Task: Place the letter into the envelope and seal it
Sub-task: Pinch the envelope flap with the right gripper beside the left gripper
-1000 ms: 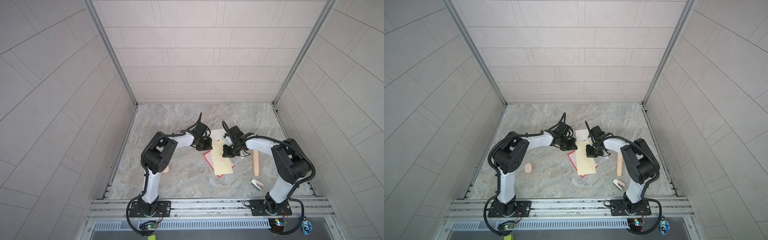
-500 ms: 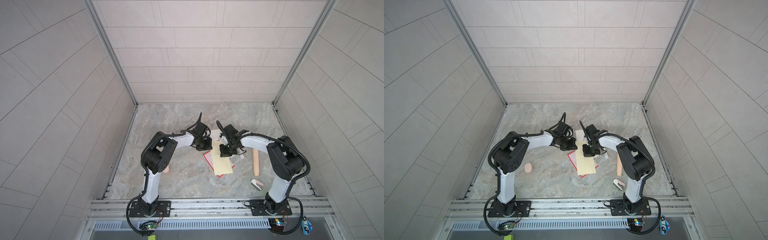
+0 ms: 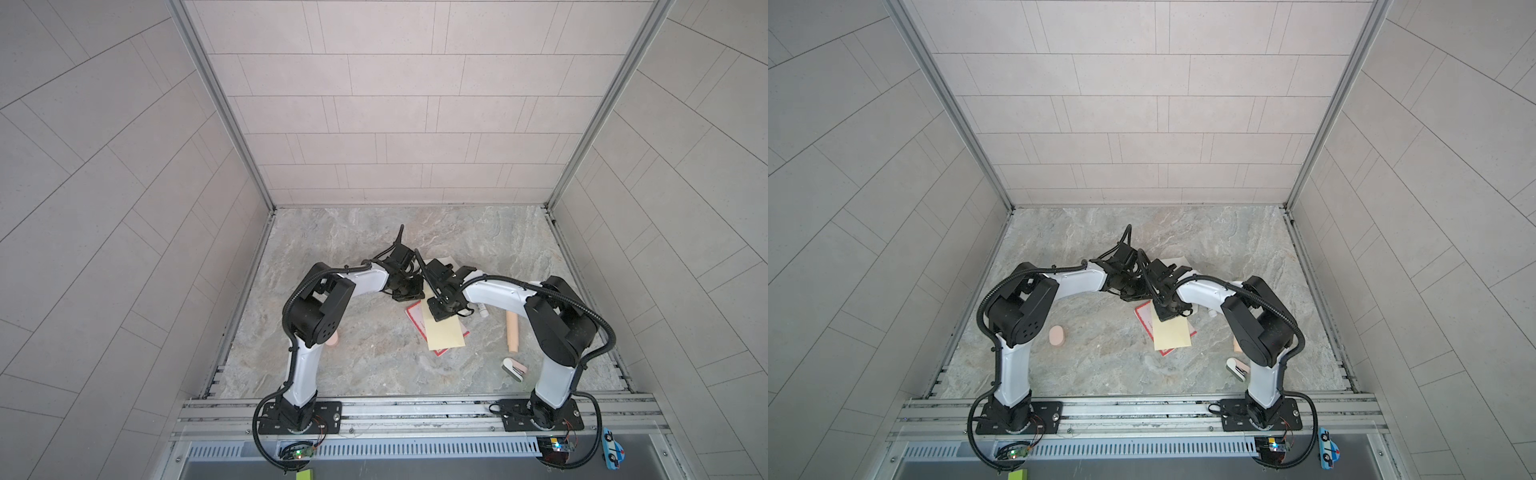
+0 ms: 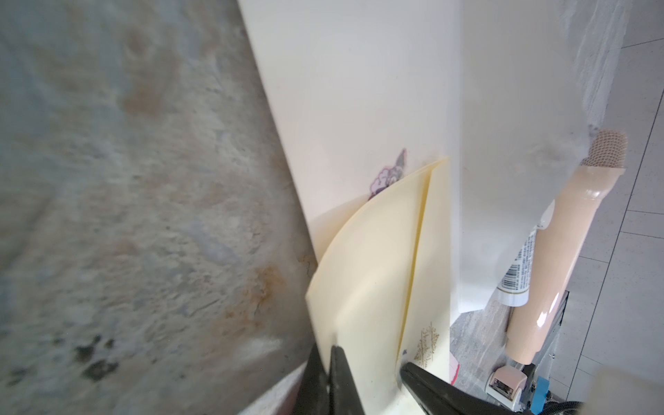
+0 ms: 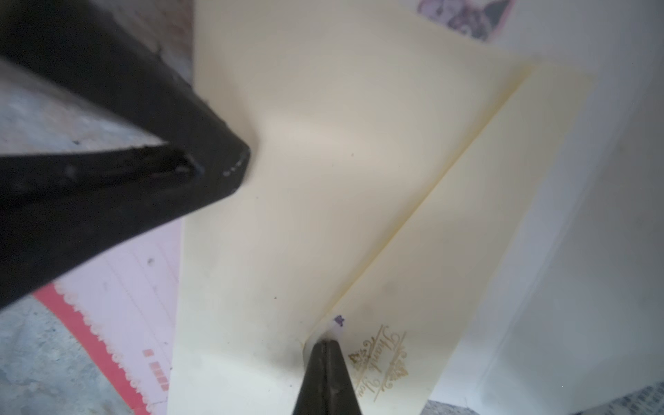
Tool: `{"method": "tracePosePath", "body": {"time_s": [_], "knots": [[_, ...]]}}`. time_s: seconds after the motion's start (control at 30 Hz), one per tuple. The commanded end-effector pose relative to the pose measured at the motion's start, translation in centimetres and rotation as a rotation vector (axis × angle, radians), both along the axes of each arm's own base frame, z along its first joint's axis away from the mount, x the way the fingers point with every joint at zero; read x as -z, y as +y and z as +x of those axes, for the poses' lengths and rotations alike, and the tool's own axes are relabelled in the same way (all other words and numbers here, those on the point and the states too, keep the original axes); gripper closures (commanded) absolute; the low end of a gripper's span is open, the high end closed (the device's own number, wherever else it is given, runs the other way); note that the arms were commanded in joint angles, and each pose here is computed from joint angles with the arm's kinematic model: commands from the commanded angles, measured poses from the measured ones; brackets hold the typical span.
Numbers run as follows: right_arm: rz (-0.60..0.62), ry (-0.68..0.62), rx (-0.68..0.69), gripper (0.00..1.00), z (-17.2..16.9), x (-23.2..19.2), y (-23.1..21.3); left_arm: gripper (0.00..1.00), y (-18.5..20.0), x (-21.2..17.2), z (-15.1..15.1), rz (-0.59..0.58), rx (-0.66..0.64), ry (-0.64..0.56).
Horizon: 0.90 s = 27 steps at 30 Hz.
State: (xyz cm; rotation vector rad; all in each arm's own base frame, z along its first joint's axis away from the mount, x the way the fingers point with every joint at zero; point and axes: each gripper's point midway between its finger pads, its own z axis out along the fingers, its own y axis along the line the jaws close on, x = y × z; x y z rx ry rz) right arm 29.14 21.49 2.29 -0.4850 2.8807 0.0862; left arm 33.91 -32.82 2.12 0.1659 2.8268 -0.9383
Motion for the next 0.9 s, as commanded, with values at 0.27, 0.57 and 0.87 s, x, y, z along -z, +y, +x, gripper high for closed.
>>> {"method": "tracePosePath", "body": {"time_s": [0.27, 0.57, 0.87], "knots": [[0.153, 0.004, 0.036, 1.00, 0.3, -2.2, -0.7, 1.00, -0.1, 1.1, -0.8, 0.026, 0.019, 0.032], [0.196, 0.055, 0.040, 1.00, 0.0, -0.8, 0.4, 1.00, -0.1, 1.1, -0.8, 0.025, 0.019, 0.029], [0.127, 0.116, 0.053, 1.00, -0.6, 2.2, -0.4, 1.00, 0.0, 1.1, -0.8, 0.025, 0.017, 0.028]]}}
